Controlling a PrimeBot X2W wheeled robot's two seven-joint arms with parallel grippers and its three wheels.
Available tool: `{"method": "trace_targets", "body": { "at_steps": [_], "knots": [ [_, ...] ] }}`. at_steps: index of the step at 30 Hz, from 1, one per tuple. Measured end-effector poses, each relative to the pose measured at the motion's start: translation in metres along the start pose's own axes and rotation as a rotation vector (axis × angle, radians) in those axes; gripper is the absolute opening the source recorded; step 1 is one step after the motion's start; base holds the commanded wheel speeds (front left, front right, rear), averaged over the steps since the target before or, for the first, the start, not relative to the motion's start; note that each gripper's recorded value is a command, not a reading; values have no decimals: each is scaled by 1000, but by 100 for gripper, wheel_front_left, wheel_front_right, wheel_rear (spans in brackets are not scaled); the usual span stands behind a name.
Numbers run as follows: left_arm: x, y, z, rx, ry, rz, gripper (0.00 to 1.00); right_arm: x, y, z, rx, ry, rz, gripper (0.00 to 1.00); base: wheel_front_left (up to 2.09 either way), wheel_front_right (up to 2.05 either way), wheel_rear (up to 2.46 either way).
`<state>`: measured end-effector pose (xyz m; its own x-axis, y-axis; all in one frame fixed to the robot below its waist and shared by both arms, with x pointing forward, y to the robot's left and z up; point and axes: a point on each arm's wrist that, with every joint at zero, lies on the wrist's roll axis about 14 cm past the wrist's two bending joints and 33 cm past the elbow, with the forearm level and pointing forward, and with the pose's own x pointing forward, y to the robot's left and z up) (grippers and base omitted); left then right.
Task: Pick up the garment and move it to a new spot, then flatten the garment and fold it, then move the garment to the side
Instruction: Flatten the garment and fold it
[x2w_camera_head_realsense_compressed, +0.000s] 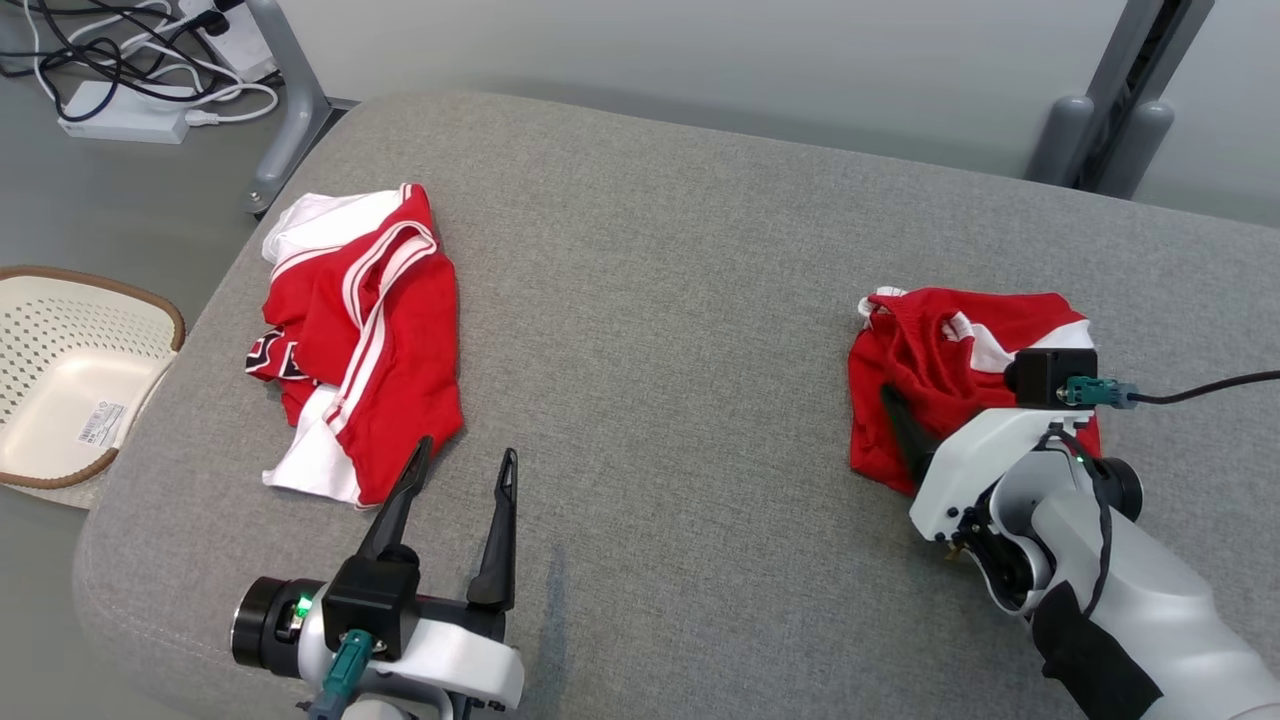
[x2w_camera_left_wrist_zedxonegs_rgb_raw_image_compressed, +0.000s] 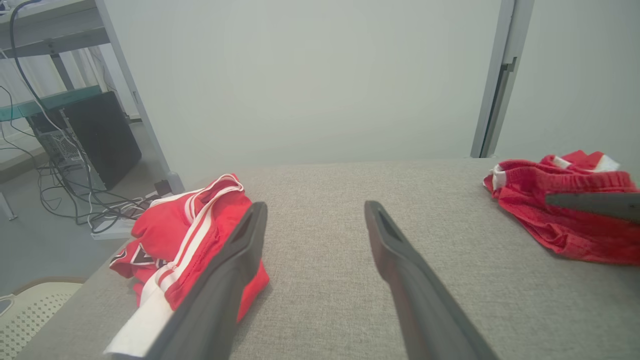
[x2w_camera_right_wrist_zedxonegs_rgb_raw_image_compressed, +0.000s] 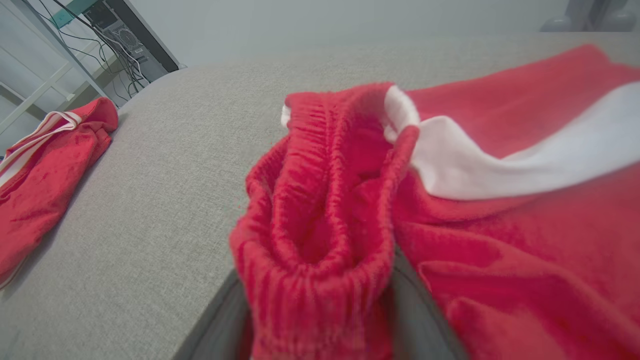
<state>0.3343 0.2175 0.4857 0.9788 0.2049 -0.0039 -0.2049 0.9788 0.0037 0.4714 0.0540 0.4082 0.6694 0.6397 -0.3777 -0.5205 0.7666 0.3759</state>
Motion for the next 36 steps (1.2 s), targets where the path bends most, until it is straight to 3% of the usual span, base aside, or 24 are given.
{"method": "trace_targets", "body": {
  "at_steps": [11,19,36],
  "knots": [
    [6,-6,12,-4,-41,-23,100,-11,9,14,-7,-47,11,100,0,0,0],
    [10,-23,27,-11,-94,-82,100,-37,10,43,-46,-143,6,100,0,0,0],
    [12,-72,52,-49,-173,-223,100,-125,-49,96,-216,-364,-164,100,0,0,0]
  ]
}}
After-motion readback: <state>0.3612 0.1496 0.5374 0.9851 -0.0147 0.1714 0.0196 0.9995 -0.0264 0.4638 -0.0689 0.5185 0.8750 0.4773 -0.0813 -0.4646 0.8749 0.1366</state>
